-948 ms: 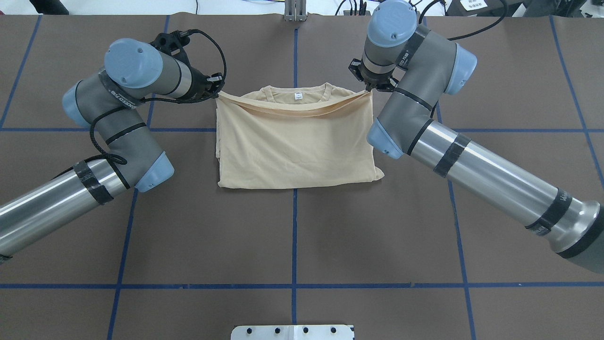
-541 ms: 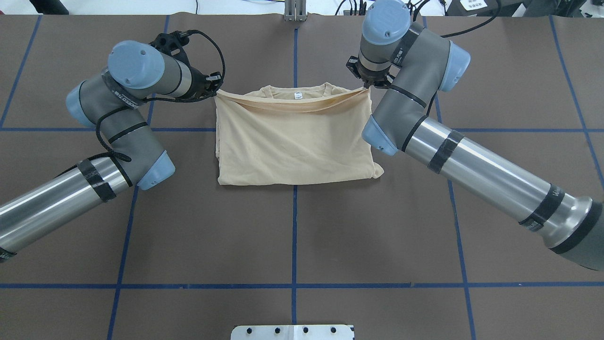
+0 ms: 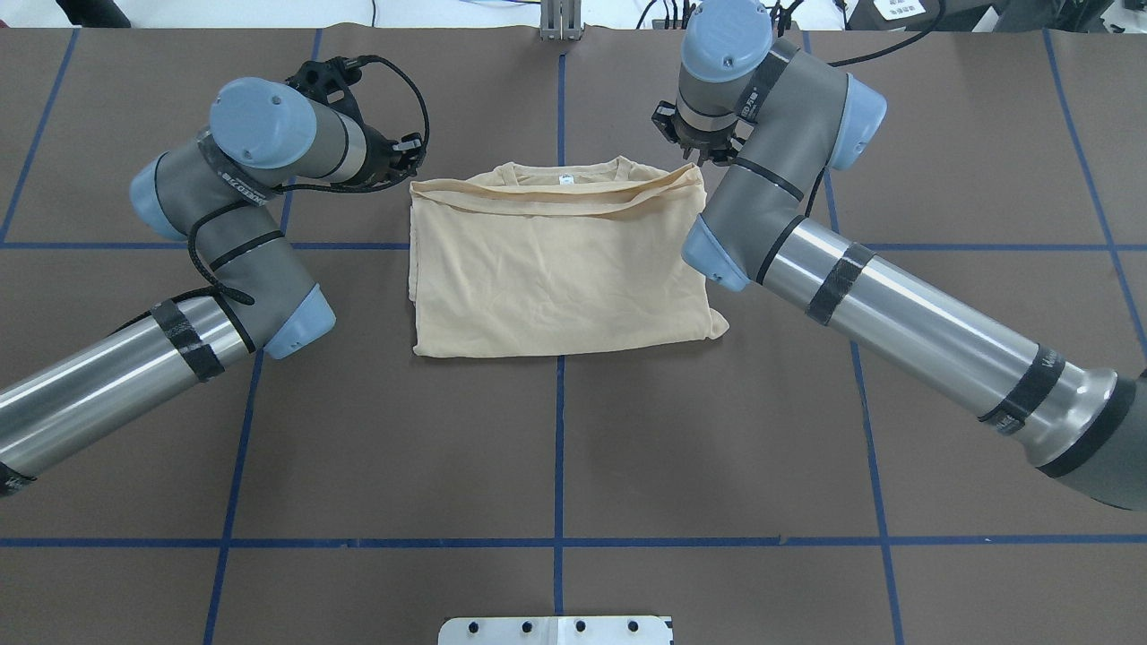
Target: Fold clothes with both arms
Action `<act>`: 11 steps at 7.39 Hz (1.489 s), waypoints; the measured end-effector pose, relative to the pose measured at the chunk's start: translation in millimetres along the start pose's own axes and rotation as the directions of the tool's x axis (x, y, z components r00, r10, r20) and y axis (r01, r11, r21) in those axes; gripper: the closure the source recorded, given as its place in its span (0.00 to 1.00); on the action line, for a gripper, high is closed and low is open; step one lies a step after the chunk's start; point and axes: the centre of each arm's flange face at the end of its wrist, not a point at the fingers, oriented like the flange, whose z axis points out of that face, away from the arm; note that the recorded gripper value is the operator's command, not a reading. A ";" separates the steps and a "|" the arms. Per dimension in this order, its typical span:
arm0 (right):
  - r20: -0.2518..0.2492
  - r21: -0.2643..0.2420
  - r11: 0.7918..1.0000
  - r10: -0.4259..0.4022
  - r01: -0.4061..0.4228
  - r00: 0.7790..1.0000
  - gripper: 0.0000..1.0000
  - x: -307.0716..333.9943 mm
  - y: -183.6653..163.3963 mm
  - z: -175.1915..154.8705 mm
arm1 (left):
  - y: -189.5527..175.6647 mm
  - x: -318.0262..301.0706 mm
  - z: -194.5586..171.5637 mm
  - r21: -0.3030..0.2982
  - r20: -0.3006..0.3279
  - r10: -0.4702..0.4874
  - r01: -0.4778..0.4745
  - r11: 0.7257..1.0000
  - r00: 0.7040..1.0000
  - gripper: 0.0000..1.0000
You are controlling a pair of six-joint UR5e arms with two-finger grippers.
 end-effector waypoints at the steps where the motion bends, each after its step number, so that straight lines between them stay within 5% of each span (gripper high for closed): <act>1: 0.014 0.003 1.000 0.003 -0.003 1.000 0.23 -3.2 -1.8 -7.8 | -2.5 0.3 -2.1 0.002 -0.004 0.012 -0.012 1.000 1.000 0.50; 3: 0.074 -0.007 1.000 0.005 -0.004 0.997 0.13 26.4 14.2 -28.1 | -14.1 0.4 -13.4 0.003 -0.020 0.031 -0.031 1.000 0.999 0.49; 6: 0.148 -0.048 0.993 0.115 -0.109 0.982 0.11 103.9 104.8 -54.1 | -29.1 -19.4 -19.6 -0.022 -0.016 0.070 -0.070 0.997 0.997 0.45; 9: 0.112 -0.045 0.975 0.221 -0.217 0.969 0.15 136.2 182.5 -28.9 | -27.5 -37.3 -19.1 -0.028 -0.001 0.071 -0.071 0.997 0.997 0.44; 11: 0.083 -0.047 0.972 0.233 -0.230 0.969 0.17 149.4 202.2 -15.7 | -26.4 -41.1 -20.2 -0.028 0.000 0.071 -0.071 0.997 0.997 0.43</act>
